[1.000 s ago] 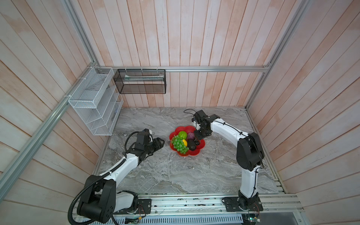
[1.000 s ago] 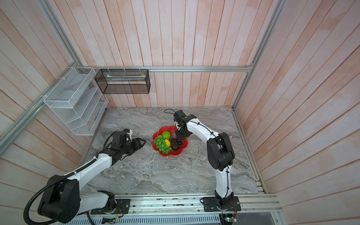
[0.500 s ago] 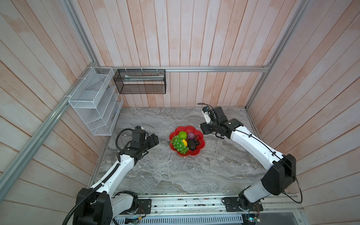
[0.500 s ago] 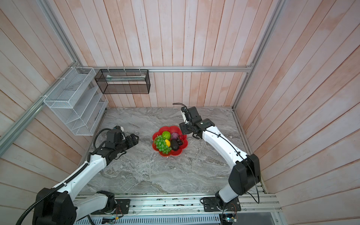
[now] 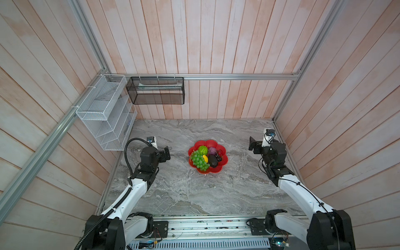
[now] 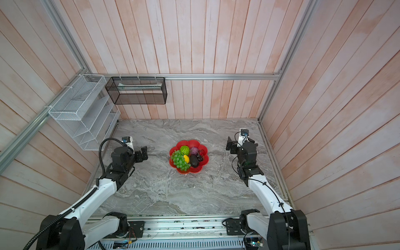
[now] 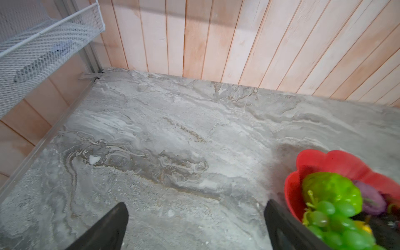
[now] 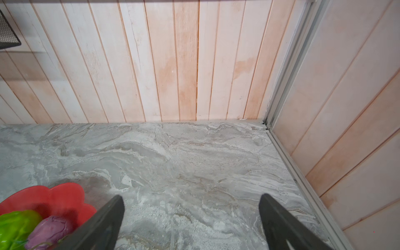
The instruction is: Place and organize the fake fruits in the fruit bowl
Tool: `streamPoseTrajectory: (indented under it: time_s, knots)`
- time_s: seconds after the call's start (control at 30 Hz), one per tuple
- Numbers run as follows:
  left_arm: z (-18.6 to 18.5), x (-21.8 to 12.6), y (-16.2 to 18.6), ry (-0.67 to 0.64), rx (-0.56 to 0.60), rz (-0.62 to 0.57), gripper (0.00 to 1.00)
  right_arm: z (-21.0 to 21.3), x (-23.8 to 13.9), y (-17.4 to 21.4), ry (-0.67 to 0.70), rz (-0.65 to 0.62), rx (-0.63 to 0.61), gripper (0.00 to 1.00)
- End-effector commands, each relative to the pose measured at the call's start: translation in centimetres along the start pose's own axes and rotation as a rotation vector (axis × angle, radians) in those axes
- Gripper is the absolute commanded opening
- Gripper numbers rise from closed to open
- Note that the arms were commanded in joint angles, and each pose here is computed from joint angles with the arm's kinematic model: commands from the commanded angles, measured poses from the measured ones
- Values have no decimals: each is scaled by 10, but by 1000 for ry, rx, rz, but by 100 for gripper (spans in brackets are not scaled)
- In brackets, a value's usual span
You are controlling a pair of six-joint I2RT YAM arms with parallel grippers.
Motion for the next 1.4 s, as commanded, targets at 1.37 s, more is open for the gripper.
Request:
streamPoseTrajectory:
  time_s: [1.37]
  knots:
    - [42,44,31,-11,32,-251,100,-37,10,120,-8,-4,15,98]
Point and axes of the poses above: each gripper's point midway between its finger pads, its own x axis out along the fingers, its own z axis along the line the jaws close on, y = z × x, the point moved 4 cm from there along -x, back along the fingers, and after that the axes turned 4 degrees about -x, right-handed, at the moved point
